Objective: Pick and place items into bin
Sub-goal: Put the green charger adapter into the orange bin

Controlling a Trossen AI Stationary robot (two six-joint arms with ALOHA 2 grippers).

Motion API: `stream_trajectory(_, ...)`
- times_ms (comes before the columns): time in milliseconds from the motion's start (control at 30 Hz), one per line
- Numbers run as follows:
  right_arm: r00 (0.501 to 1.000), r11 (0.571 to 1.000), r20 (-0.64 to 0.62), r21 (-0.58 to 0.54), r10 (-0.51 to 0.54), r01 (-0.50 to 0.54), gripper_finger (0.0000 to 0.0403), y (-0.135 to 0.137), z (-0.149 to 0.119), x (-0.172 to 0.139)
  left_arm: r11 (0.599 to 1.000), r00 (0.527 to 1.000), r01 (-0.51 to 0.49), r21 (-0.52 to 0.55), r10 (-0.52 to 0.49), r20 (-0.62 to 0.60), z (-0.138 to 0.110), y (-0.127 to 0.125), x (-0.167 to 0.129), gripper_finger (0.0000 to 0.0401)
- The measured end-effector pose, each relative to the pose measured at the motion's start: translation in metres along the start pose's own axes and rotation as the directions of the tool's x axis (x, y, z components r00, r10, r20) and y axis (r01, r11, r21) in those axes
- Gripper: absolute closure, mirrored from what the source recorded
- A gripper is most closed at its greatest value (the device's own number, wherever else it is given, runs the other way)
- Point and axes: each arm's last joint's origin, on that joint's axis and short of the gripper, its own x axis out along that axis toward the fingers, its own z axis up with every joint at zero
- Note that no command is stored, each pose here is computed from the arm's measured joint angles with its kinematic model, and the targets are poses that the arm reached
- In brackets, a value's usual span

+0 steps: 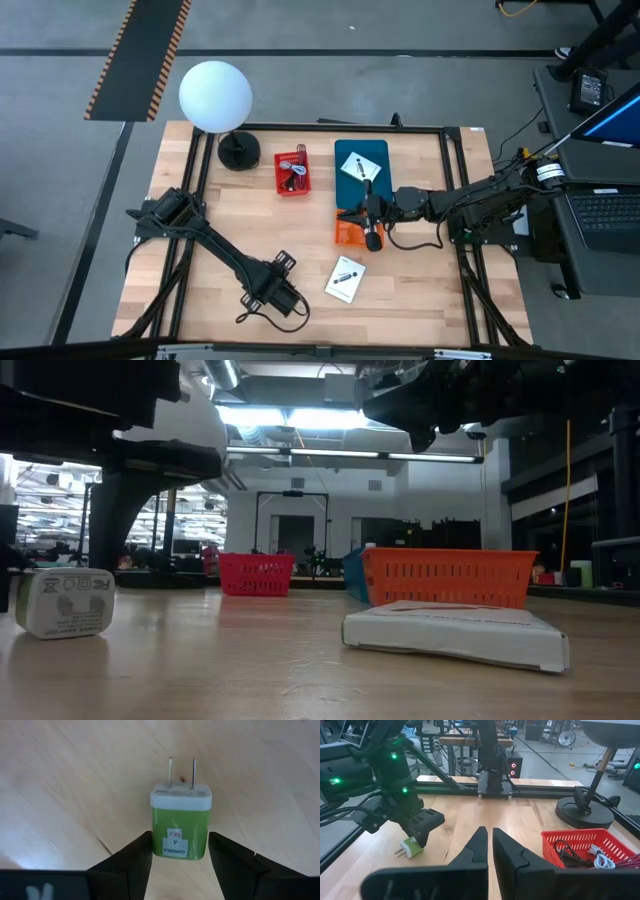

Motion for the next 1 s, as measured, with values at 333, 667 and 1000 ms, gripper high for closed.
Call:
stream_trajectory(333,1.000,1.000,0.000,0.000,0.000,0.000,0.0393,0.000,0.000,0.000,1.000,1.000,0.007,-0.001,-0.007,0.013,0.001,0.000,0.000,0.0215)
stream_trajectory(667,1.000,1.000,0.000,0.002,0.000,0.000,0.0393,0.000,0.000,0.000,1.000,1.000,0.007,0.007,-0.007,0.020,0.002,0.000,-0.001,0.0265)
stream_trajectory(1000,1.000,1.000,-0.003,0.004,-0.001,0.001,0.0393,0.000,0.000,0.000,1.000,1.000,0.006,-0.016,-0.006,0.016,-0.005,0.010,-0.013,0.0265)
